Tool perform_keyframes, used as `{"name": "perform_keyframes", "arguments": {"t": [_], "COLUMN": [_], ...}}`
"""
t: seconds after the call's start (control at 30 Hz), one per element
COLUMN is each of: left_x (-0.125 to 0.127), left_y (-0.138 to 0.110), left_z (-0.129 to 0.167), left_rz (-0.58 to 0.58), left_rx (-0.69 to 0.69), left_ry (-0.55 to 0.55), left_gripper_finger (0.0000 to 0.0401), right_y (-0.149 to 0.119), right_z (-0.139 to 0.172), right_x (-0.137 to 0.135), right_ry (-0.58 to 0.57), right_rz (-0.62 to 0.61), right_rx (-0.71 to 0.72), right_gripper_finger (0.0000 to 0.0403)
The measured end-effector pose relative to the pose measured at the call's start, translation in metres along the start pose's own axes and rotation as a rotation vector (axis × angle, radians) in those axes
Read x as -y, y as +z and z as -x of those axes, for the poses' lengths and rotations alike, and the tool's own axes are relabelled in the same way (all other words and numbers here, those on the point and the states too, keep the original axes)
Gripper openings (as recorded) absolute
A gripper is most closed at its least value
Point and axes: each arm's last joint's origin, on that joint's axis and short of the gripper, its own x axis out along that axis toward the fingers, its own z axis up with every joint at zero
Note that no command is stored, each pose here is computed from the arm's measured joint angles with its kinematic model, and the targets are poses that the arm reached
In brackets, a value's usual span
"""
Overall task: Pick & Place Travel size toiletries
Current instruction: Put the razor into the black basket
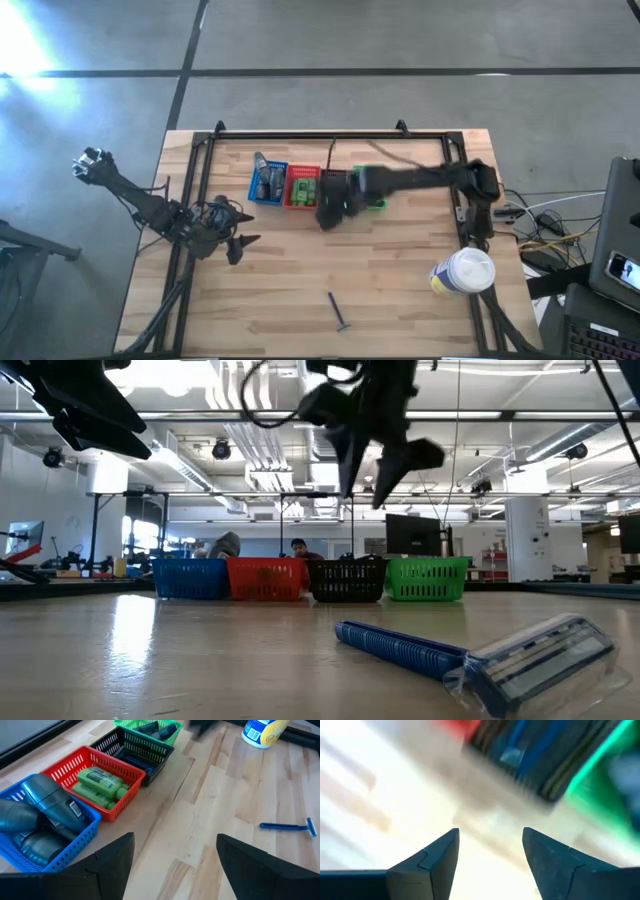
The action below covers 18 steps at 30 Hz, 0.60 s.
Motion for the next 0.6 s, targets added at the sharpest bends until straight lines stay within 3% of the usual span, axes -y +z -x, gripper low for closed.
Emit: {"name": "perform_keyframes", "arguments": {"t": [0.3, 0.6], "left_x": [0.000, 0.002], "left_y": [0.000, 0.000], "left_z": [0.000, 0.000], "left_rz": [-0.017, -0.013], "left_rx": [0.000, -0.024], "left_ry": [-0.003, -0.034], "left_gripper_finger": [0.0287, 0.0287], "right_y": [-0.117, -0.171], "right_z": [-0.022, -0.060], "right_x": [-0.051, -0.082], "right_ry": [-0.009, 0.094], "right_rz": [0.025, 0.017], "right_rx": [-0.160, -0.258], "right_gripper_finger": [0.0240, 0.0253]}}
